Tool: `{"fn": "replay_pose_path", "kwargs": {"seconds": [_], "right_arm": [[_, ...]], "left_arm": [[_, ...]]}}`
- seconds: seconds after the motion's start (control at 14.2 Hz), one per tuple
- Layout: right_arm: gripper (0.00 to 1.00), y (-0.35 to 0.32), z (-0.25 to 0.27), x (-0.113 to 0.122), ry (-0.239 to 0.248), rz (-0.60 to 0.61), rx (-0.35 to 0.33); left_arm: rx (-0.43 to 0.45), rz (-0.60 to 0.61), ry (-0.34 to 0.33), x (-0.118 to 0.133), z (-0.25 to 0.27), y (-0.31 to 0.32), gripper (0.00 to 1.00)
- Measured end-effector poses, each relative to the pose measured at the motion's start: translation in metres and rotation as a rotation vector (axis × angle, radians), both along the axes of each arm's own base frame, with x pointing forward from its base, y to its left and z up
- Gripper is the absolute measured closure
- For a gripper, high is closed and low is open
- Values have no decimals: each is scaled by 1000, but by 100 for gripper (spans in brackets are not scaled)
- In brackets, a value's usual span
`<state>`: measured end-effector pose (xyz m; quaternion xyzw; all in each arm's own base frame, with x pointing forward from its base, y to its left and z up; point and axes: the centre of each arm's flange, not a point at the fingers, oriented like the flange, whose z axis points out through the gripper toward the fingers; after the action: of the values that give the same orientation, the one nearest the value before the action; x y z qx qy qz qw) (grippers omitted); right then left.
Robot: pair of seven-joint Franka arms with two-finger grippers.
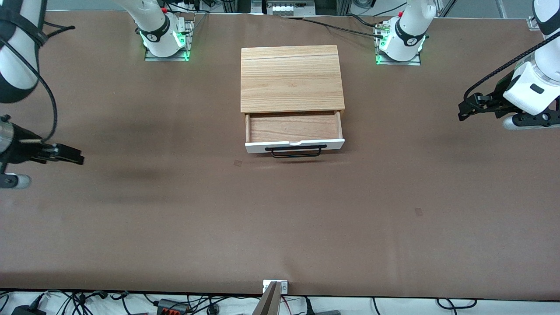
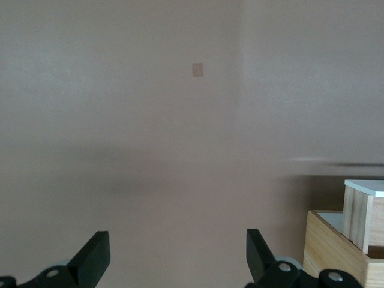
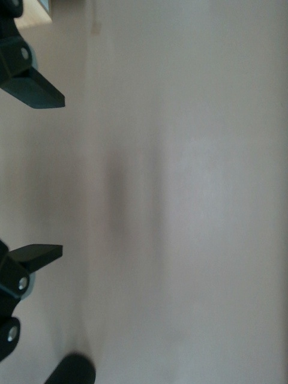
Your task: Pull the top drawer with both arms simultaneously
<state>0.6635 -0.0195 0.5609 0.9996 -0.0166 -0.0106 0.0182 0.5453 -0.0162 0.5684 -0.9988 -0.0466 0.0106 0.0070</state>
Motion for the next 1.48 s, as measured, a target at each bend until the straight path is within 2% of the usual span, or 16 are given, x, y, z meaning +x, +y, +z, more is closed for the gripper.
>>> {"fn": "replay_pose_path", "kwargs": {"seconds": [0.35, 0.85, 0.99, 1.13, 1.48], "right_arm": [[0, -41, 37, -29, -42, -87, 26], [0, -34, 30, -39, -7, -79, 36], [0, -31, 25, -41, 8, -74, 38], [0, -25, 20, -50, 29, -64, 36], [0, -18, 20, -80, 47, -48, 27]], "left_arm": [[-5, -151, -7, -3, 2, 11, 0], [-4, -182, -15, -3, 7, 5, 0], [-6, -182, 5, -5, 6, 4, 0], [-7, -183, 23, -7, 8, 4, 0], [-6, -188, 8, -7, 22, 1, 0]]}}
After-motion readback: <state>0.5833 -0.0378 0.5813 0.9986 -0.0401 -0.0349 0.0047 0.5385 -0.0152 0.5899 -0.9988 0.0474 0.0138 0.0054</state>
